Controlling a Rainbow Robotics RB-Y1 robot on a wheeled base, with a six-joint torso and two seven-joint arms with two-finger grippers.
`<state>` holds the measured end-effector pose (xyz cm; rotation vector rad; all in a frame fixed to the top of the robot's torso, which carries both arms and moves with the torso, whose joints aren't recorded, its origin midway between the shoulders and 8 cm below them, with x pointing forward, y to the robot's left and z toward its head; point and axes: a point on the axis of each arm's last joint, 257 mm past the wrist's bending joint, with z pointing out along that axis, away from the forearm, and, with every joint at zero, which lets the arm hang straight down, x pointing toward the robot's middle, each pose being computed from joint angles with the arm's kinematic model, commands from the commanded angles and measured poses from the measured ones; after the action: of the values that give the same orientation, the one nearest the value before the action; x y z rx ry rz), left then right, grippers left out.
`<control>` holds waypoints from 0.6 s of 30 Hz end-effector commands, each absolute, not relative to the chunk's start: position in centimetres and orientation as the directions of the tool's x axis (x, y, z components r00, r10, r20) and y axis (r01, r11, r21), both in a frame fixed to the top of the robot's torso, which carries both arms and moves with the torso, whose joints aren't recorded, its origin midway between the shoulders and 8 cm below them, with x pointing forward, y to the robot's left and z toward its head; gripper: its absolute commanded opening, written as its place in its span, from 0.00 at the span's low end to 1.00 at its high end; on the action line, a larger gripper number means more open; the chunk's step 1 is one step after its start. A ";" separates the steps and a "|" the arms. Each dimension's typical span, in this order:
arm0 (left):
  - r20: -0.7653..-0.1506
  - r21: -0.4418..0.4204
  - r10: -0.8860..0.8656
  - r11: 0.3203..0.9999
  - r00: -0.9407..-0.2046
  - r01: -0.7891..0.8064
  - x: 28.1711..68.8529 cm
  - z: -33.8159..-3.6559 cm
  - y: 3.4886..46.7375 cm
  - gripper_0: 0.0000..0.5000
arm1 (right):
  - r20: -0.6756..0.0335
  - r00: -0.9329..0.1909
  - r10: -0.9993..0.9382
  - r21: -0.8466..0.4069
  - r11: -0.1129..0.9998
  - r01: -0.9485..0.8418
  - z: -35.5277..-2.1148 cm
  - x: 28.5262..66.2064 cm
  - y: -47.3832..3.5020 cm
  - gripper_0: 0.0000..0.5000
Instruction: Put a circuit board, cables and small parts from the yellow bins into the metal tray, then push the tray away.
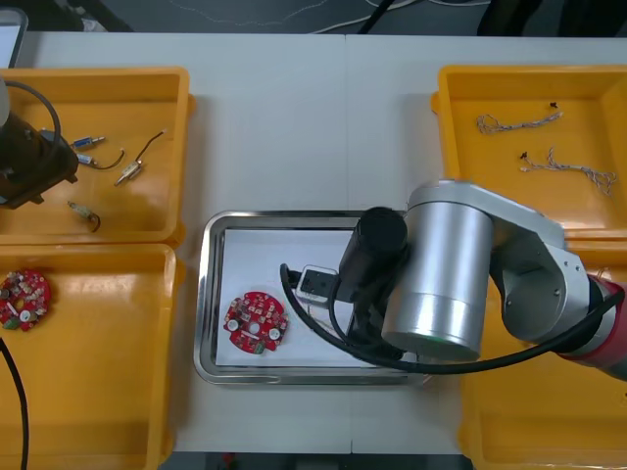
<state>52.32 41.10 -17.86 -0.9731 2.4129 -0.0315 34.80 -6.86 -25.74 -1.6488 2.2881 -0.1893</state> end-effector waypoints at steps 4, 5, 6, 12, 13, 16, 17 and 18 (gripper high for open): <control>-0.537 -0.227 -0.571 0.807 -0.621 -0.545 54.9 -16.5 40.5 1.00 | -0.310 -0.441 -0.842 -0.277 0.524 -0.805 -19.5 36.2 -7.7 1.00; -0.537 -0.233 -0.575 0.805 -0.618 -0.546 55.0 -16.6 40.4 1.00 | -0.317 -0.465 -0.827 -0.275 0.549 -0.789 -19.1 36.3 -8.2 1.00; -0.536 -0.234 -0.576 0.804 -0.617 -0.547 55.0 -16.6 40.4 1.00 | -0.319 -0.481 -0.817 -0.273 0.565 -0.779 -18.9 36.4 -8.5 1.00; -0.527 -0.228 -0.583 0.798 -0.618 -0.558 55.2 -17.9 40.7 1.00 | -0.394 -0.634 -0.665 -0.200 0.735 -0.647 -16.1 37.7 -10.4 1.00; -0.527 -0.228 -0.584 0.797 -0.618 -0.559 55.3 -18.3 40.8 1.00 | -0.415 -0.654 -0.632 -0.185 0.763 -0.619 -15.6 38.1 -10.6 1.00; -0.538 -0.226 -0.581 0.797 -0.611 -0.560 55.4 -19.2 41.1 1.00 | -0.453 -0.706 -0.545 -0.143 0.826 -0.546 -14.7 38.9 -11.6 1.00; -0.539 -0.224 -0.581 0.797 -0.610 -0.561 55.3 -19.5 41.3 1.00 | -0.464 -0.729 -0.503 -0.120 0.851 -0.511 -14.4 39.1 -12.0 1.00; -0.538 -0.223 -0.580 0.798 -0.612 -0.560 55.2 -19.6 41.3 1.00 | -0.468 -0.740 -0.484 -0.109 0.862 -0.495 -14.4 39.2 -12.2 1.00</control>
<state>54.54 41.33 -20.47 -0.9094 2.3930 -0.0462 38.51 -10.71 -16.08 -0.8385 2.5496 0.0059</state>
